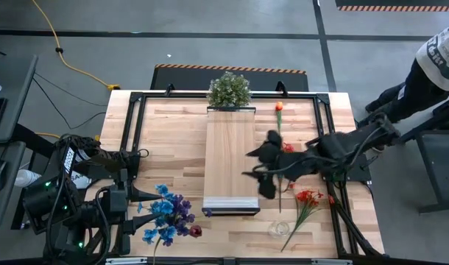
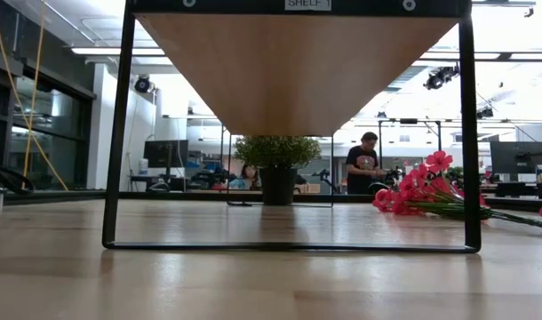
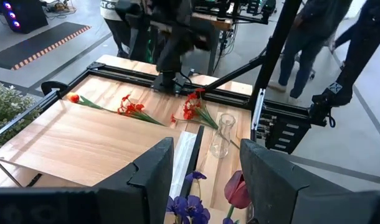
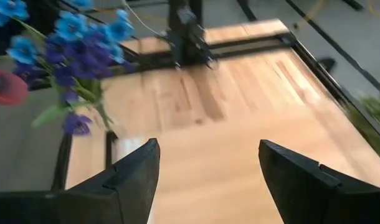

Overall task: Pick and place flowers into a vace then onto a shelf
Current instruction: Put the orange tulip into the right transparent vase

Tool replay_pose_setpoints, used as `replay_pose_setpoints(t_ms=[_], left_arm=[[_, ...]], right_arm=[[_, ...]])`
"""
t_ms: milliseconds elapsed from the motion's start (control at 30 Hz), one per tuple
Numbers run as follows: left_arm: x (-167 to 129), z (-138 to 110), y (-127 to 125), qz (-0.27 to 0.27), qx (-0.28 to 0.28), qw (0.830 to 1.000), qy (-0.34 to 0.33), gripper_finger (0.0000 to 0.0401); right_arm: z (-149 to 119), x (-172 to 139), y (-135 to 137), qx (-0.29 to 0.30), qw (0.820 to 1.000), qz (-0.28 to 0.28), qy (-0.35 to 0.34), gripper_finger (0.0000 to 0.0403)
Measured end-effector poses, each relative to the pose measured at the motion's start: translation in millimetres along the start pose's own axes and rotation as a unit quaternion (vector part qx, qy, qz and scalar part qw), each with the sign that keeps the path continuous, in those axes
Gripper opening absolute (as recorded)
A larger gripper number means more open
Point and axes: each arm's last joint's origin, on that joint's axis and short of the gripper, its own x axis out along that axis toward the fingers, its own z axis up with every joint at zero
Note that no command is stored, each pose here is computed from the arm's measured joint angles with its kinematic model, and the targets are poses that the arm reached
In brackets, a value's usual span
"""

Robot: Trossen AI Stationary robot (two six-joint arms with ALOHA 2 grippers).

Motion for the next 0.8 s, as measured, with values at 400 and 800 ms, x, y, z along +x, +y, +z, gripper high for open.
replay_pose_setpoints(t_ms=[400,800], left_arm=[[0,0,0,0.0,0.0,1.0,0.0,0.0216],[0,0,0,0.0,0.0,1.0,0.0,0.0216]], right_arm=[[-10,-48,-36,0.052,0.996,-0.07,0.032,0.0261],[-12,-40,-103,0.133,0.955,-0.249,0.088,0.0261]])
